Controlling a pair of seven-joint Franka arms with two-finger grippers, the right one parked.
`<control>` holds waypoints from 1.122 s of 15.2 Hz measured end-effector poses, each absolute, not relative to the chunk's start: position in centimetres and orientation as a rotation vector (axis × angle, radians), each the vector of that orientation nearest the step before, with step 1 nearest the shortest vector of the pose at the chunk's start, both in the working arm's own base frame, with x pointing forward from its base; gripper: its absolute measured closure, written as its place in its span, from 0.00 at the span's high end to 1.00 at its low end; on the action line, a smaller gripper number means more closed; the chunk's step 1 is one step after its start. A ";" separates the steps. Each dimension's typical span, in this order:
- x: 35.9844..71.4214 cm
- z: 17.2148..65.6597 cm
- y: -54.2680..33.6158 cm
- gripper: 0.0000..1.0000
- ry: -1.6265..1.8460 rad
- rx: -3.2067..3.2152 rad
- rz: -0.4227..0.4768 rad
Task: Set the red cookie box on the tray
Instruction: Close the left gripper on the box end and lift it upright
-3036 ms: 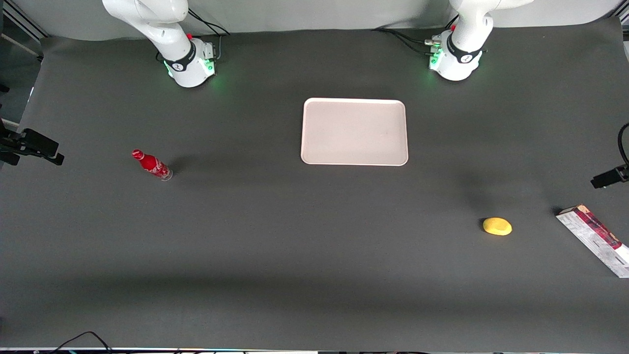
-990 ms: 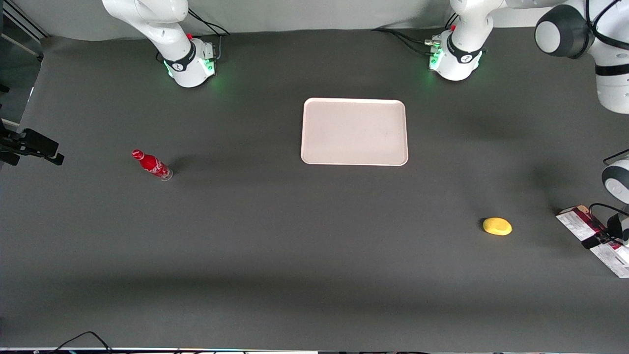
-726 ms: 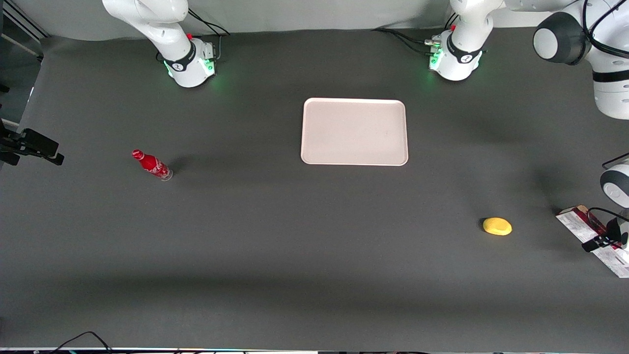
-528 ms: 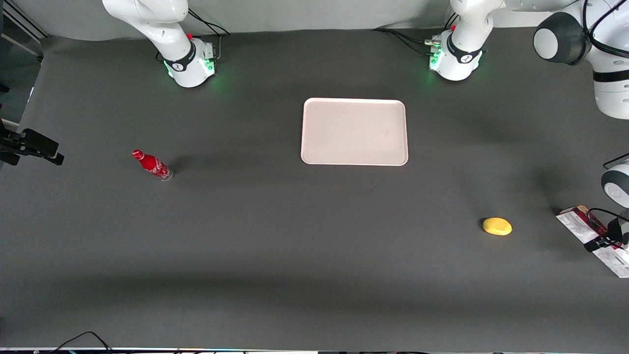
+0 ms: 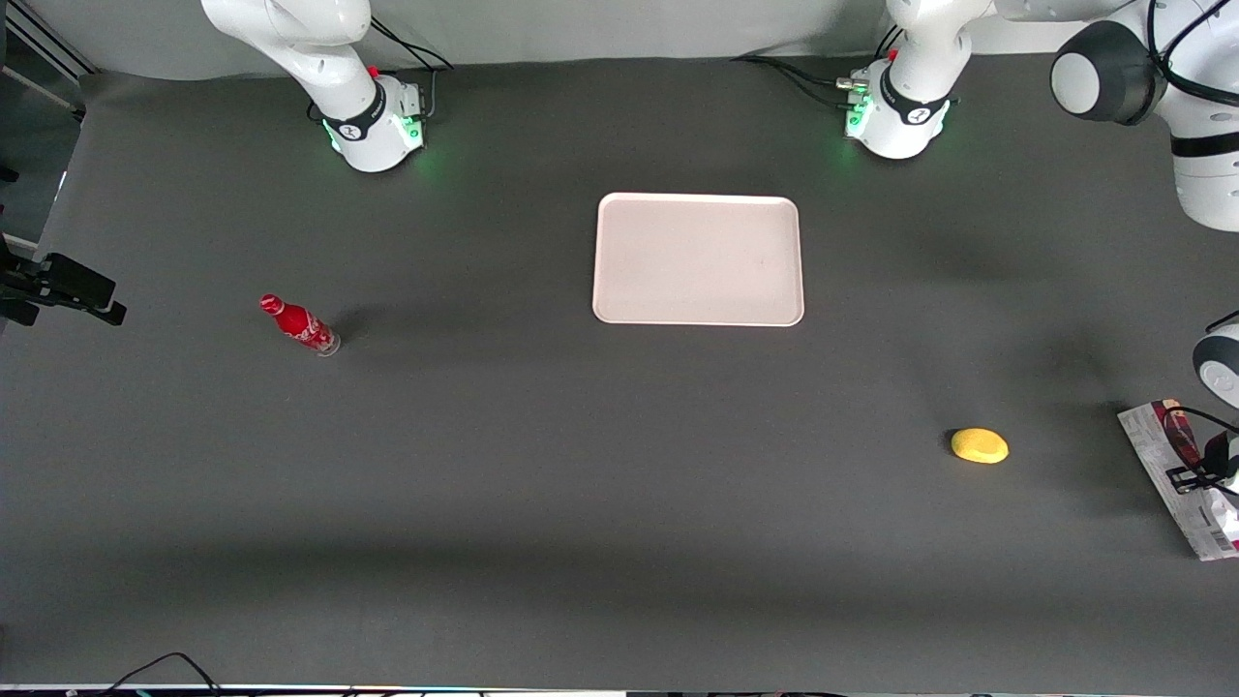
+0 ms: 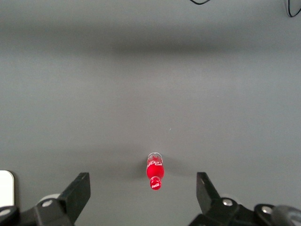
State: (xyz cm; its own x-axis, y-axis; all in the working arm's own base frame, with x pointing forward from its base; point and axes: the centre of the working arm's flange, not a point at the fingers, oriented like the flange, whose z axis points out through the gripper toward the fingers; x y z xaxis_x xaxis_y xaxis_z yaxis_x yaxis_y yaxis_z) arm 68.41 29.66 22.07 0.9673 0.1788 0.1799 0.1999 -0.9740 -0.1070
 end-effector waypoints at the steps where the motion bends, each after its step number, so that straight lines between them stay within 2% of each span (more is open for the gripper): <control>1: 68.3 22.8 29.2 0.12 -0.277 -3.016 -0.205; 3: 68.5 25.9 27.7 0.10 -0.224 -3.044 -0.121; 7: 67.4 37.5 24.5 0.10 -0.097 -3.024 0.025; 14: 60.3 57.3 17.9 0.10 -0.011 -3.091 0.056; 17: 58.0 60.8 16.4 0.10 0.016 -3.102 0.075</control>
State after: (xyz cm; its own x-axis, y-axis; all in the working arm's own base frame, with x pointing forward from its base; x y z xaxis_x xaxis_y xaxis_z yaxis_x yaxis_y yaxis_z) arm 58.03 16.45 60.82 0.9988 -0.0094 -0.0488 -0.0113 -0.9992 -0.0385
